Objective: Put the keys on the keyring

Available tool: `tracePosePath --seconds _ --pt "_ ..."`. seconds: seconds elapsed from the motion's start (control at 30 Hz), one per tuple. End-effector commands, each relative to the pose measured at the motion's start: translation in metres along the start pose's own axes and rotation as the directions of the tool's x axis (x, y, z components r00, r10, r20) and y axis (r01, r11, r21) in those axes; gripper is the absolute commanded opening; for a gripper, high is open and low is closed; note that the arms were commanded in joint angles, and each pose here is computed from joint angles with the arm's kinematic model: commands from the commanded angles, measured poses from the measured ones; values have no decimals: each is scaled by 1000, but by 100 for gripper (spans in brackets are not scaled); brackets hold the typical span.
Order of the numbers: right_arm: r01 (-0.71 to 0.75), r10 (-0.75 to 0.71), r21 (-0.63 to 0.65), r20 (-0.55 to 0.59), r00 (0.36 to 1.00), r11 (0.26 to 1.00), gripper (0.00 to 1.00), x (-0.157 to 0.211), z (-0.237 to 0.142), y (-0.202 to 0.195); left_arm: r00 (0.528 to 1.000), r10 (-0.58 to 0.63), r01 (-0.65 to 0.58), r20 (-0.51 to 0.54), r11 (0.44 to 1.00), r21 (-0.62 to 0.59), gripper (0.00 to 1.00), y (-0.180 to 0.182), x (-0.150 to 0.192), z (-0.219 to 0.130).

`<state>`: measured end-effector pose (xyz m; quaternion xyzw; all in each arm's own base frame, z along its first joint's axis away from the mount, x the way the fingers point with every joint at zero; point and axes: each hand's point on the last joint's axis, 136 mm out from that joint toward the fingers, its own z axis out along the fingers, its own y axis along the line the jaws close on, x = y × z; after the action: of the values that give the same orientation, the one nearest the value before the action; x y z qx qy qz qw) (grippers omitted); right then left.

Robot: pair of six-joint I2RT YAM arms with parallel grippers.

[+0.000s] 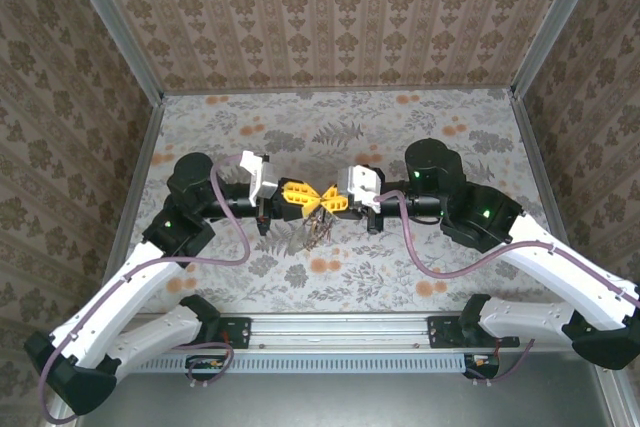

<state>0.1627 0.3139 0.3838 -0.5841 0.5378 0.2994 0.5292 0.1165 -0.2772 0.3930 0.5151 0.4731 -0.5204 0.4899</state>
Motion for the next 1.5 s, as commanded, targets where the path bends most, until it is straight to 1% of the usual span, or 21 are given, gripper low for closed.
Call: tracePosePath --seconds 0.0,0.07,0.17,0.23,0.3,0.37,0.43,0.57,0.63,0.8,0.97,1.07,1.17,1.4,1.47 --pt "-20 21 -42 23 1000 999 0 1 8 7 991 92 -90 95 996 -30 0 -1 -35 -4" --pt "-12 13 -28 13 1000 1000 0 0 6 4 996 89 -86 30 994 -68 0 4 -27 -4" --pt "4 -4 -6 -43 999 1000 0 3 4 -2 984 92 -111 -151 986 -122 1 10 -8 -5" --pt "21 -20 11 -94 995 1000 0 8 3 -7 959 99 -138 -264 981 -134 12 13 4 -7" --pt "32 -28 19 -154 988 999 0 17 3 -10 931 104 -158 -349 979 -131 20 16 12 -7" --pt "36 -31 26 -188 982 999 0 21 4 -13 902 104 -182 -420 972 -150 22 23 20 -8" --pt "38 -32 27 -201 979 999 0 22 4 -14 881 108 -199 -461 968 -152 23 28 26 -7" --pt "40 -31 39 -207 978 998 0 22 4 -17 854 106 -209 -510 967 -149 24 32 37 -2" --pt "41 -30 47 -208 978 998 0 21 4 -19 846 98 -201 -524 969 -142 26 31 41 -1" --pt "41 -26 64 -216 976 997 0 21 3 -23 862 77 -166 -501 977 -135 30 21 41 -1" --pt "43 -24 73 -242 970 996 0 27 6 -26 881 55 -144 -469 977 -156 30 18 36 -3" --pt "43 -22 80 -248 969 996 0 29 7 -27 897 31 -110 -440 982 -154 30 15 33 1" --pt "40 -18 83 -249 968 996 0 30 8 -28 904 16 -90 -427 984 -153 30 15 35 4" --pt "36 -15 80 -246 969 996 0 29 8 -28 882 -28 -59 -471 984 -170 30 22 51 8" --pt "33 -16 69 -236 972 997 0 27 8 -25 877 -31 -64 -480 982 -180 27 25 54 8"
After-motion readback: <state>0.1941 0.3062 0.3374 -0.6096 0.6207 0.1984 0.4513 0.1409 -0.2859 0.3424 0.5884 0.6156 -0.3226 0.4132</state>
